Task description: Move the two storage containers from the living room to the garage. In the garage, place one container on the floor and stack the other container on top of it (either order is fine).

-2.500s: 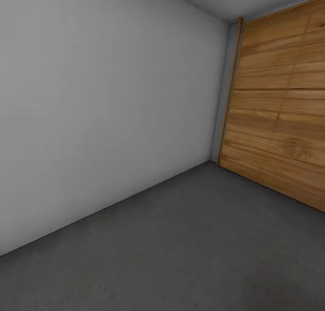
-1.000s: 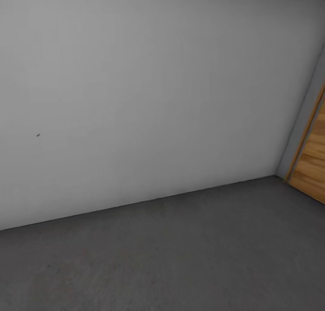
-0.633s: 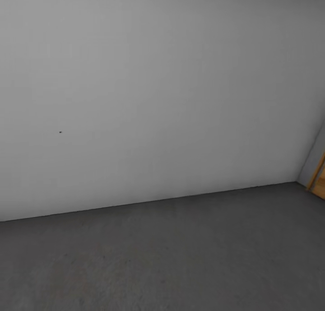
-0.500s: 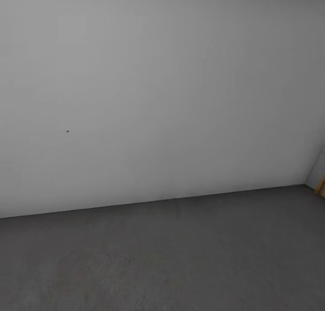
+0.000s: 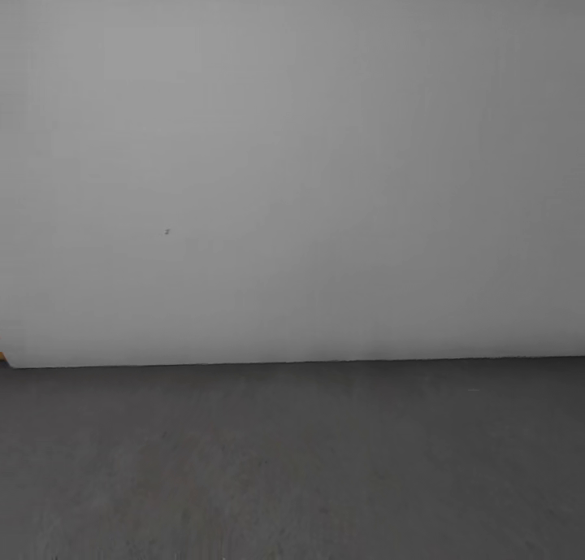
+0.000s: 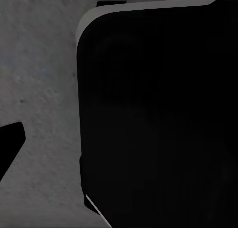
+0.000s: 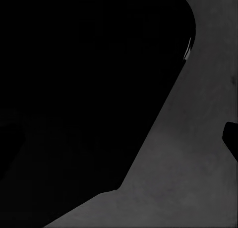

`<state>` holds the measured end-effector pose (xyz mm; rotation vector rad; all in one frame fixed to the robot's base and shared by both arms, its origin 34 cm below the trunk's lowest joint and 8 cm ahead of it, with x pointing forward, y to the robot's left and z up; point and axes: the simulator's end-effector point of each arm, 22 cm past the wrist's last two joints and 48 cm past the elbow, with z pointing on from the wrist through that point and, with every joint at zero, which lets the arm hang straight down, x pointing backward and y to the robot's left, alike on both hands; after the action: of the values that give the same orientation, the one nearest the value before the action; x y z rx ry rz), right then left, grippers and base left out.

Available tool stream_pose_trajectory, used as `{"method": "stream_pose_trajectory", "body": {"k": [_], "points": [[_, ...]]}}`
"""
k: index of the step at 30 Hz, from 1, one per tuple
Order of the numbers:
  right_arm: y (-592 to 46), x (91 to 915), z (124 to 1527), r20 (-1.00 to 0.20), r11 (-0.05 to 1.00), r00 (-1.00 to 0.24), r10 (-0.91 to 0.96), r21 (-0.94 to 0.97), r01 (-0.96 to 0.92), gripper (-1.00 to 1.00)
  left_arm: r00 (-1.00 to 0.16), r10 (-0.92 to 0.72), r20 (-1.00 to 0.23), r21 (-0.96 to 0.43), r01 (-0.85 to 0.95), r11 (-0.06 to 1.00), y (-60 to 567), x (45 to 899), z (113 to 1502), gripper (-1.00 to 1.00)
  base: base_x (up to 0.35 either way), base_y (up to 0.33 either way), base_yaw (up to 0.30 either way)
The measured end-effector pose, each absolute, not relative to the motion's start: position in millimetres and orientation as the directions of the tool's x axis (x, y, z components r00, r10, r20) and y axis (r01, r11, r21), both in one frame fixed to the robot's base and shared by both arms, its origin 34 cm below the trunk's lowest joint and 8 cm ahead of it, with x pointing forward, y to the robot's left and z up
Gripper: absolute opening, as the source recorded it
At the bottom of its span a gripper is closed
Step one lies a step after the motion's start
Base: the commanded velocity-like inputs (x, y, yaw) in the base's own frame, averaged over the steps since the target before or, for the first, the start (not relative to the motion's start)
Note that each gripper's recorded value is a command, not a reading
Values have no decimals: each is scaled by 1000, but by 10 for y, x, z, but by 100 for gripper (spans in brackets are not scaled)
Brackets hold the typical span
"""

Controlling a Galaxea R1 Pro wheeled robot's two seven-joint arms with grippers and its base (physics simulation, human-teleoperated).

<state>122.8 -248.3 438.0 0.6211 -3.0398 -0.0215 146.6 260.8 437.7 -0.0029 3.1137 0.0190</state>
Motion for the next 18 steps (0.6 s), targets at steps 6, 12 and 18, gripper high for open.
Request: {"method": "stream_pose_trajectory", "body": {"k": [6,12,18], "points": [[-2482,1228,4380,35,920,-919,-392,22,-392,100,-1000,-2,-28,12,-2,1000,2608,1466,4377,100,0,0,275],[-2483,1229,4379,35,920,-919,-392,21,-392,100,-1000,-1,-28,12,-1,1000,2608,1466,4376,100,0,0,275],[-2484,1229,4380,35,920,-919,-392,21,-392,100,-1000,-2,-28,12,-2,1000,2608,1466,4377,100,0,0,275]]}}
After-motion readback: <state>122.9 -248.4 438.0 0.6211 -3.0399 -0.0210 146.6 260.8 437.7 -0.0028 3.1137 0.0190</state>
